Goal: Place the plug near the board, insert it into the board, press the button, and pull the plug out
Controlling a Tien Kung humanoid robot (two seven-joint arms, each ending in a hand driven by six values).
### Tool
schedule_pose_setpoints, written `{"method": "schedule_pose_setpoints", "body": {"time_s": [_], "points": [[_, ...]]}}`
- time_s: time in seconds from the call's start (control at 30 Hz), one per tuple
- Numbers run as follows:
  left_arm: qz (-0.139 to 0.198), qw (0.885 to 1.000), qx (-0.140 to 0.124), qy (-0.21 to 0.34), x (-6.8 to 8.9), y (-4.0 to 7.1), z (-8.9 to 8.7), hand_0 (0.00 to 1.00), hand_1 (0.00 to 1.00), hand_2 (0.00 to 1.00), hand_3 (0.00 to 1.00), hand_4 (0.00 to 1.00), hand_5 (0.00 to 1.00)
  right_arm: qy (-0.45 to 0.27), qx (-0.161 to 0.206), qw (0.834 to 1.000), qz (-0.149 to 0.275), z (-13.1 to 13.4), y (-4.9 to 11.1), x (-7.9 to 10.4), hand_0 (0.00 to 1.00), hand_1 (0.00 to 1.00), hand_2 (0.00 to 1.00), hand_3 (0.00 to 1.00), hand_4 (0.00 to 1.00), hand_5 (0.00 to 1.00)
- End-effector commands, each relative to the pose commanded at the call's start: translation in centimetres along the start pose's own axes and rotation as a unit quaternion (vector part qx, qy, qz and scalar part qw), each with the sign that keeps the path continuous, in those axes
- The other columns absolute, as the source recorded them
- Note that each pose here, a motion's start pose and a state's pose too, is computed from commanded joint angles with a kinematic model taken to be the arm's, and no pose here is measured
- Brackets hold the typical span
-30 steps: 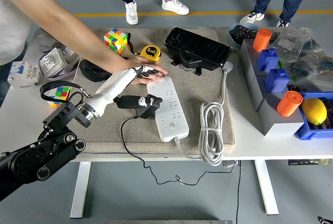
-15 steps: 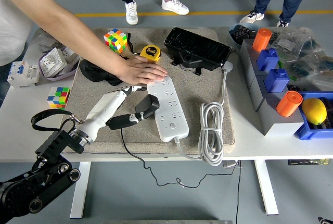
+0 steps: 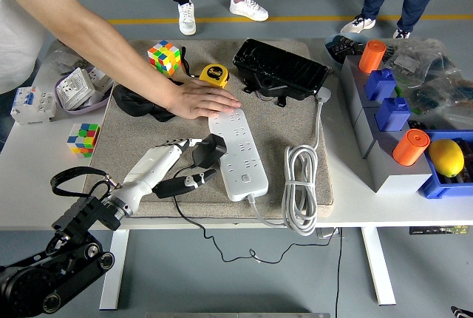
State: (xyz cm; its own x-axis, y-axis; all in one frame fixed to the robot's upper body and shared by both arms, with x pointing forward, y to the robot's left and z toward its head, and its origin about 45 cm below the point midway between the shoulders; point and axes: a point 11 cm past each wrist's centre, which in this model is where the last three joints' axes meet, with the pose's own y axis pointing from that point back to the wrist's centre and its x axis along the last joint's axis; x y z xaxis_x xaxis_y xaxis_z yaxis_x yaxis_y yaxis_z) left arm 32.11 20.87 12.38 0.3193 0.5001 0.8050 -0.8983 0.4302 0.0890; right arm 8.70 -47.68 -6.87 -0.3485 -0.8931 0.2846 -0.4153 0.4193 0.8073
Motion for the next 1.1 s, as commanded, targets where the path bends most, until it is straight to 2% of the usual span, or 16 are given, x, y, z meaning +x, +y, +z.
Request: {"method": "schedule_pose_setpoints", "body": {"time_s": [0.5, 1.1], "points": [[-0.008, 1.0, 0.003, -0.006, -0.4, -0.6, 0.0, 0.877, 0.896, 0.898, 0.864, 0.892, 0.998, 0.002, -0.003, 1.0, -0.001, 0.2, 0.0, 0.0, 0.602, 0.589, 0.546, 0.547, 0.78, 0.262], [-0.016, 1.0, -0.017, -0.007, -0.4, -1.7, 1.5, 0.87, 0.887, 0.885, 0.851, 0.892, 0.998, -0.003, -0.002, 1.0, -0.002, 0.2, 0.0, -0.2, 0.604, 0.59, 0.545, 0.546, 0.779, 0.259]]}}
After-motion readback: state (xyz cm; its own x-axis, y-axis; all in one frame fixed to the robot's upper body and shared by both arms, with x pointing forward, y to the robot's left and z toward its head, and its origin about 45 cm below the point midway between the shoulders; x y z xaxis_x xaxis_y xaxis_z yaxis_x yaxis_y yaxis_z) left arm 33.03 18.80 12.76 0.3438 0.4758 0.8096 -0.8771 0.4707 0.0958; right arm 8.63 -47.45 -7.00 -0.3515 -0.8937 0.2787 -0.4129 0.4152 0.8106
